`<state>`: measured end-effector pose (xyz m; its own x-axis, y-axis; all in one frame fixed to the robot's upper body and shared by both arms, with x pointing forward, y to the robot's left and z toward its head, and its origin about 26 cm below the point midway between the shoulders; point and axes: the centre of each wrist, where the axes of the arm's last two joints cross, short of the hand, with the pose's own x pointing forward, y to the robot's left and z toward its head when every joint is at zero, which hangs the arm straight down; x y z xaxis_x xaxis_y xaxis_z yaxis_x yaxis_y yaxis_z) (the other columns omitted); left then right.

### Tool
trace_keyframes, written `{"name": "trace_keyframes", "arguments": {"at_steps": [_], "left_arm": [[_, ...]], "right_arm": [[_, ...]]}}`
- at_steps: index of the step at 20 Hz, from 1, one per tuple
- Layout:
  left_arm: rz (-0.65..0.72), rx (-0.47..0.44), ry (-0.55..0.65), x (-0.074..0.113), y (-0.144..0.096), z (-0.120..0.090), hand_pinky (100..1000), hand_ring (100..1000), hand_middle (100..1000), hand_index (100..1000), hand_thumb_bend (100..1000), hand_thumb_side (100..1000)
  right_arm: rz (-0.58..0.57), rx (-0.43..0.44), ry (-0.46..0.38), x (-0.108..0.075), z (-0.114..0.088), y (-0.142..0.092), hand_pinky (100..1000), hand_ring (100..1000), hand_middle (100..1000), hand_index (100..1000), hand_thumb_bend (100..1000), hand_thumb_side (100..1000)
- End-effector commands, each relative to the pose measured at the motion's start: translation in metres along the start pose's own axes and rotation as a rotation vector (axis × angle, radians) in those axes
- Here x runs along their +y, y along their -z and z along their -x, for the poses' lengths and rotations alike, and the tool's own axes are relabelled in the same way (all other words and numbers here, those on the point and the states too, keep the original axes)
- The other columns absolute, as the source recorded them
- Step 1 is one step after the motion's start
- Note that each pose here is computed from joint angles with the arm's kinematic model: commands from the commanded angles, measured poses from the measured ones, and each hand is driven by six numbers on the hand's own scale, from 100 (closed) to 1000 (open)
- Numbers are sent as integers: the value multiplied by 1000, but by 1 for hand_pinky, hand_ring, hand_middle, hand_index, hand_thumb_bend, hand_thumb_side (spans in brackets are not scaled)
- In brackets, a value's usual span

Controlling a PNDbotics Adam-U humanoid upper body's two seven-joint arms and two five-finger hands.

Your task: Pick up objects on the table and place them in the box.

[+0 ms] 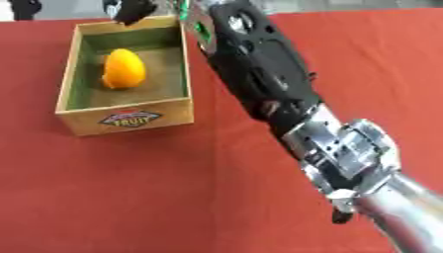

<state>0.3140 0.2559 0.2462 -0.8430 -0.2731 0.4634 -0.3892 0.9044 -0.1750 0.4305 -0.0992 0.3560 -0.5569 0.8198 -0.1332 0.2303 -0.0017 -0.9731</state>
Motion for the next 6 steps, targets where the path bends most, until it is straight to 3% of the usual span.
{"name": "trace_keyframes", "arguments": {"at_steps": [1,6], "left_arm": [[-7,-39,8,2,6,-6,577,609,646,787,100,885],[-11,-44,13,3,7,-6,577,609,647,787,104,886]], "right_arm": [[136,-44,-2,-40,-1,-35,819,839,748,1000,100,619],[232,-76,60,-51,-3,-86,805,806,720,983,100,655]]}}
